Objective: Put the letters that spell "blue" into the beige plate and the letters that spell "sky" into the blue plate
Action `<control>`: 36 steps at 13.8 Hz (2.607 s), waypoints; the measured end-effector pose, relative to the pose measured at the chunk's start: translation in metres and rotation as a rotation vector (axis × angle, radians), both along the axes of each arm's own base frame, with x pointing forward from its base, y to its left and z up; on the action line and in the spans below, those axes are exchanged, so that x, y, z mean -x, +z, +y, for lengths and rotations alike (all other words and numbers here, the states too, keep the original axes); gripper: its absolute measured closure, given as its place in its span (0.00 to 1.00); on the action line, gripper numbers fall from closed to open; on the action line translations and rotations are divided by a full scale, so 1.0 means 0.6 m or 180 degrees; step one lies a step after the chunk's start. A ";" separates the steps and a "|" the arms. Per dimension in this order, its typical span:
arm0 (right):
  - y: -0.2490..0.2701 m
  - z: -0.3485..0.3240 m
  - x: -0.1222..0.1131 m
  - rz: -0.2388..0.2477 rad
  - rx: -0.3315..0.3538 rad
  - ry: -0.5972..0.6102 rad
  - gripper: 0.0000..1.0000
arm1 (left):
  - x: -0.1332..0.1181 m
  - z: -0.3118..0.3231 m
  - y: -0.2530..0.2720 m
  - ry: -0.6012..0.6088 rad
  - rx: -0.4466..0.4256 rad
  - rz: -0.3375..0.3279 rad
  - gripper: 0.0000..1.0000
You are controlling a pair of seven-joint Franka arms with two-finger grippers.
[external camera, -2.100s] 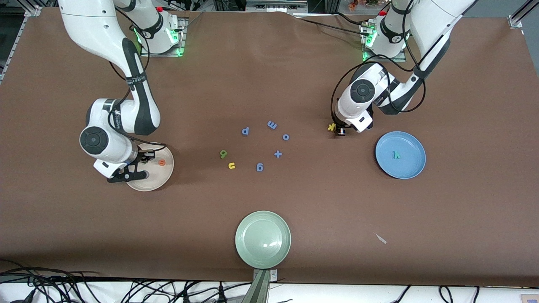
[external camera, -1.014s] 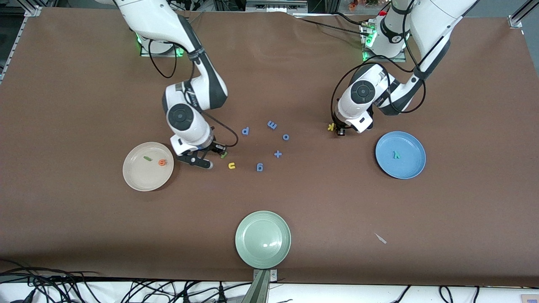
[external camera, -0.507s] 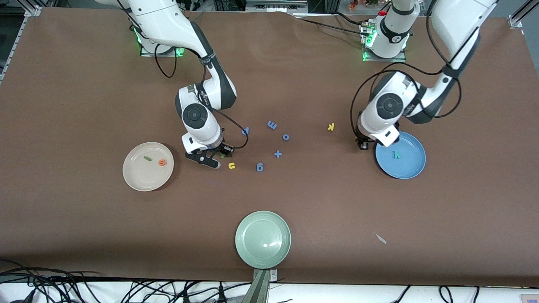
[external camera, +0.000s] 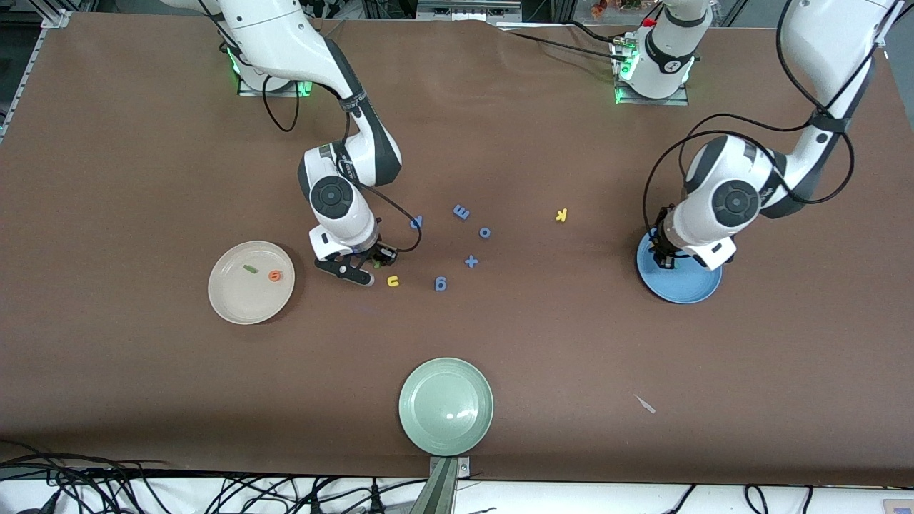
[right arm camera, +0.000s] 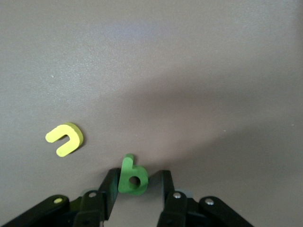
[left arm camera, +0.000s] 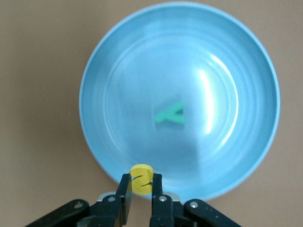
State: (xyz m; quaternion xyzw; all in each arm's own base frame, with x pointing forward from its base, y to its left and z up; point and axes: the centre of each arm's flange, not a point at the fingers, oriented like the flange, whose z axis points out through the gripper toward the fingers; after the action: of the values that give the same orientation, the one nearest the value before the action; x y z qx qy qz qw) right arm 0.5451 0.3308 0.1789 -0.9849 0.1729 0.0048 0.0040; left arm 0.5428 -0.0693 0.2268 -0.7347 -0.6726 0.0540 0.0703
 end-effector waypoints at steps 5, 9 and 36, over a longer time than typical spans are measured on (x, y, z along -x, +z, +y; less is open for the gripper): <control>0.004 -0.003 -0.004 -0.0018 -0.0001 0.0038 0.73 | 0.007 0.014 -0.020 -0.0158 0.0019 0.0072 0.73; 0.061 -0.078 -0.057 0.0128 0.0134 0.0300 0.73 | 0.013 0.008 -0.043 -0.0212 0.0045 0.0145 0.62; 0.119 -0.076 -0.107 0.0041 -0.0400 0.0344 0.50 | 0.146 -0.320 -0.036 -0.3711 0.0603 0.0242 0.60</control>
State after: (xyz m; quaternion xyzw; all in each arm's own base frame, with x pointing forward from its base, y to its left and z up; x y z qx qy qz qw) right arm 0.6091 0.2849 0.2501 -0.9906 0.1190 0.0222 0.0645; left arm 0.4554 -0.2615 0.2054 -0.9837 -0.1471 0.0926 0.0466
